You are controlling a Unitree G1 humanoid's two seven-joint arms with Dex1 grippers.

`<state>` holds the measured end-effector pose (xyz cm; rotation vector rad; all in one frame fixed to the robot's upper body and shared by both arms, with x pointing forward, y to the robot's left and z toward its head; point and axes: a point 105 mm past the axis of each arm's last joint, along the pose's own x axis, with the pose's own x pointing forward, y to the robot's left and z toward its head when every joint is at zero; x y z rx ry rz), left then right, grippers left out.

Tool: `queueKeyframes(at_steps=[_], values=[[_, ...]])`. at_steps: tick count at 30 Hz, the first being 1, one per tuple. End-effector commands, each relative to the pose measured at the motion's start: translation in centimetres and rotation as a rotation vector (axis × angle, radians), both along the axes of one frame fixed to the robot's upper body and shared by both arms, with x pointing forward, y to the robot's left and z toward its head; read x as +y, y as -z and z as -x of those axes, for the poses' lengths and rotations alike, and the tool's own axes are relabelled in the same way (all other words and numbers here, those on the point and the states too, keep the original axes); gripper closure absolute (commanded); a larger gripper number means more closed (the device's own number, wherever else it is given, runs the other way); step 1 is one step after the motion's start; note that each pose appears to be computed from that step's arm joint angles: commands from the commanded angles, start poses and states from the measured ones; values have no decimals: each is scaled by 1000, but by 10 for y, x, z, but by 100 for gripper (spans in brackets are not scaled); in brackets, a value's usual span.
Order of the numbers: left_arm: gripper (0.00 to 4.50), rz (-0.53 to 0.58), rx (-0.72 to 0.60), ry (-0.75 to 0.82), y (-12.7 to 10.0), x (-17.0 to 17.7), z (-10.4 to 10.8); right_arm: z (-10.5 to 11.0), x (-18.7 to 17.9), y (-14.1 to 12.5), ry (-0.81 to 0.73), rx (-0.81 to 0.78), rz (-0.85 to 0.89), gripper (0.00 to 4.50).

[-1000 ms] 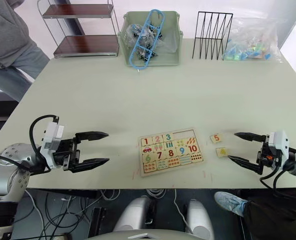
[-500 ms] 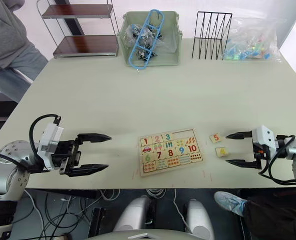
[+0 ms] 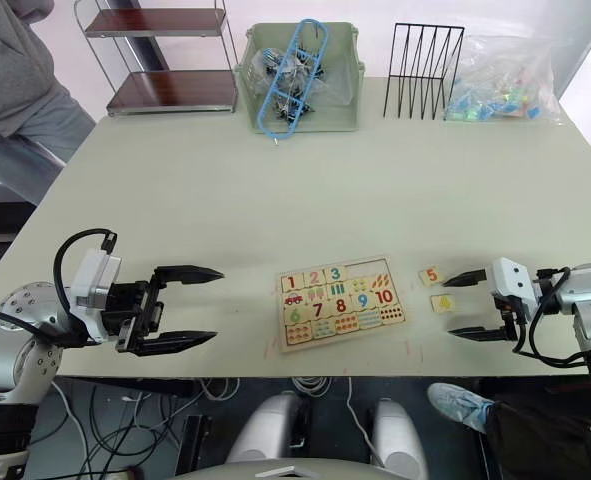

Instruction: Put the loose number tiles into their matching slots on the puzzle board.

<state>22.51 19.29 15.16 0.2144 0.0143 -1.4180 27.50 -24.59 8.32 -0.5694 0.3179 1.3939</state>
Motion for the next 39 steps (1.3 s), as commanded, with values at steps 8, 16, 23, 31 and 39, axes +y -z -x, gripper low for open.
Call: queueKeyframes(at_steps=[8,16,23,31,39], values=[[0,0,-54,5,-7,-3,0,-2,-4,-1,-37,-18,65,236],[0,6,-57,-4,-6,-4,1,-5,-1,-9,-41,-23,50,366],[0,20,-56,-18,-5,-6,3,-9,17,-46,-47,-18,-26,366],[0,27,-56,-56,-2,-5,2,-19,43,-76,0,-15,30,366],[0,45,-52,-98,0,-6,4,-29,78,-86,8,-52,124,366]])
